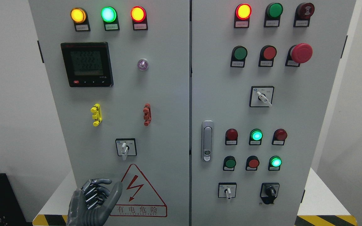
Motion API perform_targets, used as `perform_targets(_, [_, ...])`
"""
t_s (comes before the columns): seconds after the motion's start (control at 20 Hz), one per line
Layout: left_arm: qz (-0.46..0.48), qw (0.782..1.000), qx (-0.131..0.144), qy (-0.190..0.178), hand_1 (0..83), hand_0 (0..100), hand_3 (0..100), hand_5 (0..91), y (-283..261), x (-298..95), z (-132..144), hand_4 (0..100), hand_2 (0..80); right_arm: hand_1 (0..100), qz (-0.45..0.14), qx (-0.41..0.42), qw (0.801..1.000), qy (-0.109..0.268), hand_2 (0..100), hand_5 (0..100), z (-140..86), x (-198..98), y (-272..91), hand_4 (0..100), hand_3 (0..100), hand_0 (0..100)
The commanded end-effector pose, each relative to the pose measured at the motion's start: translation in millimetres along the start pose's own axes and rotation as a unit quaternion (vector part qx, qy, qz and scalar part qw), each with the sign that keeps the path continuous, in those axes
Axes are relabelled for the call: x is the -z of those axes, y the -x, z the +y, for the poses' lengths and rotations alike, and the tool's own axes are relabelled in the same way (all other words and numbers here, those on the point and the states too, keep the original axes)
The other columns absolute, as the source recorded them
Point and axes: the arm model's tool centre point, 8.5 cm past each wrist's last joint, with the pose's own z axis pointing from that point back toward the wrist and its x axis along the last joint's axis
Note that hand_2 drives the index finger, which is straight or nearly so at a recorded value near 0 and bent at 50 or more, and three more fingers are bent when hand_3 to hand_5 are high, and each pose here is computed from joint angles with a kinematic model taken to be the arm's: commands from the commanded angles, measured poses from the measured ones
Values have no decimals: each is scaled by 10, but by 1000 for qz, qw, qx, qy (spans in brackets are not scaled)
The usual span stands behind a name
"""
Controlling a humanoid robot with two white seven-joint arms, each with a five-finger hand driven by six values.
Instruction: Turn on light switch 1
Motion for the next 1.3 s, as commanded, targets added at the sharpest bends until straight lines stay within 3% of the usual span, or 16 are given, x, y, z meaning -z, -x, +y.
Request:
perform_targets(0.0, [-5, 1000, -10, 11, 659, 59, 806, 771, -70, 12, -173, 859, 493, 0, 0, 0, 1000, 0, 0, 0, -1, 0, 1, 0, 0, 308])
perform_targets(1.25, [-4, 1000, -16, -14, 663, 49, 827, 778, -233, 272, -291, 869, 498, 0, 0, 0, 1000, 0, 0, 0, -1, 0, 1, 0, 0, 307])
